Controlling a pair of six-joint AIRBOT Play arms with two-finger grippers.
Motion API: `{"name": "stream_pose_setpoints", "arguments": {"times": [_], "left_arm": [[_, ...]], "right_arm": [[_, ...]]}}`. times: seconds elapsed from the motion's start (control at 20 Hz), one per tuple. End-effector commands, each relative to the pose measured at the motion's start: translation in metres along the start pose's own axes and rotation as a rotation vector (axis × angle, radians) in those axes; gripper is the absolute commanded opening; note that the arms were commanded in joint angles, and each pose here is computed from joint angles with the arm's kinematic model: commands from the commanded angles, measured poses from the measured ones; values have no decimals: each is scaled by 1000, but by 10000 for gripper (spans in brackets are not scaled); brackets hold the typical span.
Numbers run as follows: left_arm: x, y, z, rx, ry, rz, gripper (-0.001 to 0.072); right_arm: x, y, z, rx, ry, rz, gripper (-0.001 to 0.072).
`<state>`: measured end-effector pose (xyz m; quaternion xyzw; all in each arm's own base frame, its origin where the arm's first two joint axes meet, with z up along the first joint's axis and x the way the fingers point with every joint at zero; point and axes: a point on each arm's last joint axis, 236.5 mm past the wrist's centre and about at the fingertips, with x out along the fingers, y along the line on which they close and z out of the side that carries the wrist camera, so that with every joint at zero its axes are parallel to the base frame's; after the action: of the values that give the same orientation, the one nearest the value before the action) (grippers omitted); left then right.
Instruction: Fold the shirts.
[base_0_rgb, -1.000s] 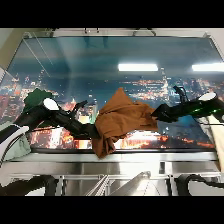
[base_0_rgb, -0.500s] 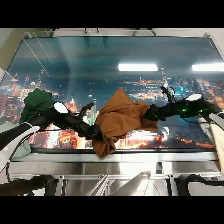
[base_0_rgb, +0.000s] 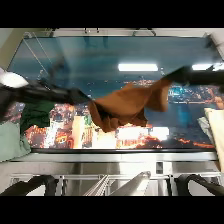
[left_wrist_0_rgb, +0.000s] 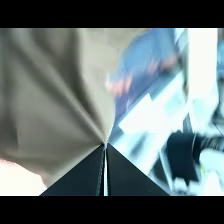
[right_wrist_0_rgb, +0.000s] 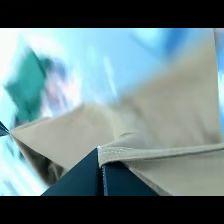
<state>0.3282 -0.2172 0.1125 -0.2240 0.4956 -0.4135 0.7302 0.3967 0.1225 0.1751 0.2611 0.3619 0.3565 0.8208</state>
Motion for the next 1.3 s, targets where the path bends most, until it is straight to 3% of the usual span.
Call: {"name": "stream_pose_setpoints", "arguments": {"times": [0.0, 0.25, 0.5, 0.65, 0.85, 1.15, 1.2, 1.25], "left_arm": [[-89, -57, 53, 165, -219, 44, 8], [-202, -161, 73, 423, -437, 146, 8], [-241, -216, 66, 529, -509, 191, 17], [-184, -185, 48, 410, -278, 76, 18], [-95, -105, 25, 156, 36, -35, 18], [-1, 84, 33, -85, 128, 81, 39], [5, 107, 34, -136, 129, 86, 304], [7, 128, 36, -183, 133, 82, 587]], "right_arm": [[-71, 95, 66, -185, -232, 29, 19], [-162, 239, 97, -585, -536, 1, 19], [-231, 292, 106, -771, -792, -186, 19], [-189, 246, 105, -678, -604, -164, 19], [-84, 129, 83, -425, -211, -98, 20], [91, -89, 18, -96, 144, -220, 21], [112, -114, 2, -25, 186, -213, 159], [126, -133, -12, 46, 214, -201, 421]]}}
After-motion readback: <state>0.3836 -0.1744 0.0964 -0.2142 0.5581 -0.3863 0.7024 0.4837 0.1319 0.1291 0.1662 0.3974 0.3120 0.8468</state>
